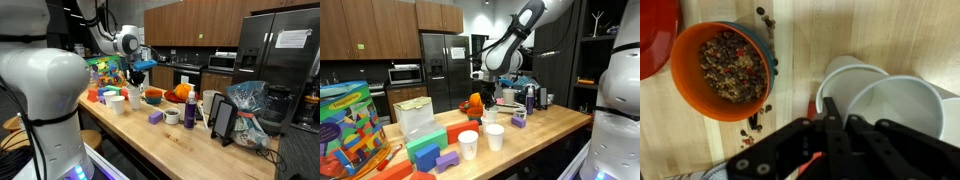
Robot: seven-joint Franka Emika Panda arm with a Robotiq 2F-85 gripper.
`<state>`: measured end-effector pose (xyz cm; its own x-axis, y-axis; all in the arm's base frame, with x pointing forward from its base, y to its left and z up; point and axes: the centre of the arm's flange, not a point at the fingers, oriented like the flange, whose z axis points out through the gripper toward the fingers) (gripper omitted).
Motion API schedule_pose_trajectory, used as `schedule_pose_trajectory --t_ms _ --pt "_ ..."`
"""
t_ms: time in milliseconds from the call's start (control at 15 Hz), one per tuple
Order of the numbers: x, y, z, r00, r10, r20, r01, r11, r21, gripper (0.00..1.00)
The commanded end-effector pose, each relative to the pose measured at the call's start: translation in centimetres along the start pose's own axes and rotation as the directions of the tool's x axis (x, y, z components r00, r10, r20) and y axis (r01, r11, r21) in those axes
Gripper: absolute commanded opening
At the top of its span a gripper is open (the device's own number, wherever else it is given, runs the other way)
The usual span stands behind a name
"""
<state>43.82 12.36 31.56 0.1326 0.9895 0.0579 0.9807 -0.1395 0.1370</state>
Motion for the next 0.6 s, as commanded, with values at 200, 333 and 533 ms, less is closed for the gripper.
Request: schedule_pose_trajectory --t_ms 200,333,533 --pt "0.45 0.03 1.28 1.0 -0.018 0.009 0.018 1.0 0.02 0.26" --pt "0.47 -0.13 1.54 1.0 -0.022 0.012 0.022 0.999 0.026 0.32" --pt "0.52 -0.32 1.51 1.0 -0.023 0.013 0.023 0.999 0.025 0.5"
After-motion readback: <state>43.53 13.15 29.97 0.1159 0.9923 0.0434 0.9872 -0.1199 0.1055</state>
